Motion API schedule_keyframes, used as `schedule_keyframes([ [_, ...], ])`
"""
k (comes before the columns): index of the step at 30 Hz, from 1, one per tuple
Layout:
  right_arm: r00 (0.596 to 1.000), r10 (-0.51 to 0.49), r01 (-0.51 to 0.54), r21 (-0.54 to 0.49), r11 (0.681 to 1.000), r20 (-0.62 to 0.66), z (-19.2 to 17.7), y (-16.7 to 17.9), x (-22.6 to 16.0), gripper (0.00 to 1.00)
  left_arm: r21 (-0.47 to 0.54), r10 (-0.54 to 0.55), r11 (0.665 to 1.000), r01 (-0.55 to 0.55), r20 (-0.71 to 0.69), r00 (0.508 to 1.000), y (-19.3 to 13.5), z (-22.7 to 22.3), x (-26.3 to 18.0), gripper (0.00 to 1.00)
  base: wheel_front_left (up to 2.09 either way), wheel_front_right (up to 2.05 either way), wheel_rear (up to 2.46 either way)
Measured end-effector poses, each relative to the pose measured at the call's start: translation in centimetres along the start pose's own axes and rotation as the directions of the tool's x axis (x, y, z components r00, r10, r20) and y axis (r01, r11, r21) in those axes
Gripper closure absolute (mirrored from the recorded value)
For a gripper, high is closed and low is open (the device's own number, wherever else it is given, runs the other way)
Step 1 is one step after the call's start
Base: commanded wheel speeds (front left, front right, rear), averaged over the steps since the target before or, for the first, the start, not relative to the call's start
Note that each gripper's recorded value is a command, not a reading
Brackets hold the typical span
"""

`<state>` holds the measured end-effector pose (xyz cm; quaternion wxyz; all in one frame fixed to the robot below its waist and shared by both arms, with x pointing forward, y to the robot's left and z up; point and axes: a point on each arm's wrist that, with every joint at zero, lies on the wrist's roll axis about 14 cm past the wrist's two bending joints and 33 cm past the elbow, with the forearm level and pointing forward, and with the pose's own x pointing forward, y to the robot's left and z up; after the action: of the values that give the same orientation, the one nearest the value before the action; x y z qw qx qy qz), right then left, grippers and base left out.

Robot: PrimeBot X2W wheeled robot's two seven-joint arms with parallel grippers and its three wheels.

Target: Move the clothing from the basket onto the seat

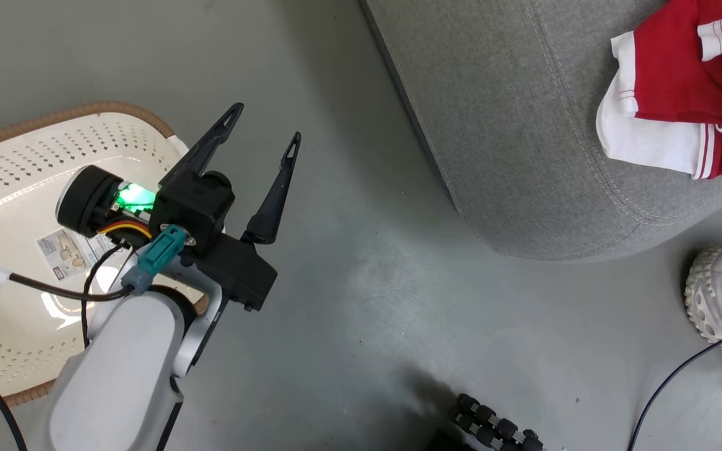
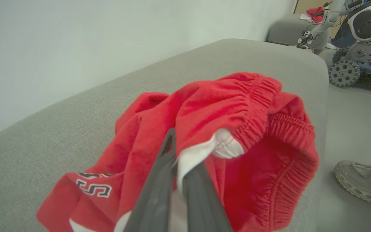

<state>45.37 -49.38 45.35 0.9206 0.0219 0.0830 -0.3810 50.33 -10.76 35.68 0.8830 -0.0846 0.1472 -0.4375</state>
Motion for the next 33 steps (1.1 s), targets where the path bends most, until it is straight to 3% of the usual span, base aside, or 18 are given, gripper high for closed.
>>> schedule_keyframes([
  [11,0.998,-0.009,0.01,0.014,1.0,-0.06,-1.6,-0.7,-0.4,0.99,0.006,-0.008,1.0,0.008,-0.003,1.0,0.0,0.0,0.1,0.0,0.0,0.0,0.0],
  [12,0.998,-0.003,0.004,0.017,1.0,-0.061,-1.7,-0.4,-0.5,0.42,0.007,-0.008,1.0,0.008,-0.003,1.0,-0.1,0.1,0.1,0.0,0.0,0.0,0.0],
  [13,0.998,0.004,-0.002,0.023,1.0,-0.064,-1.9,-0.1,-0.5,0.0,0.009,-0.007,1.0,0.008,-0.002,1.0,-0.1,0.1,0.1,0.0,0.0,0.0,0.0],
  [23,0.998,0.043,-0.042,0.015,0.999,-0.037,-0.3,0.2,-0.9,0.0,0.022,-0.012,1.0,0.012,0.016,1.0,-0.7,1.2,0.0,0.0,0.0,0.0,0.0],
  [33,0.999,0.023,-0.024,-0.006,1.0,-0.047,-0.4,-2.3,-2.8,0.0,0.038,-0.017,0.999,0.015,0.048,0.999,-1.6,2.8,-0.2,0.0,0.0,0.0,0.0],
])
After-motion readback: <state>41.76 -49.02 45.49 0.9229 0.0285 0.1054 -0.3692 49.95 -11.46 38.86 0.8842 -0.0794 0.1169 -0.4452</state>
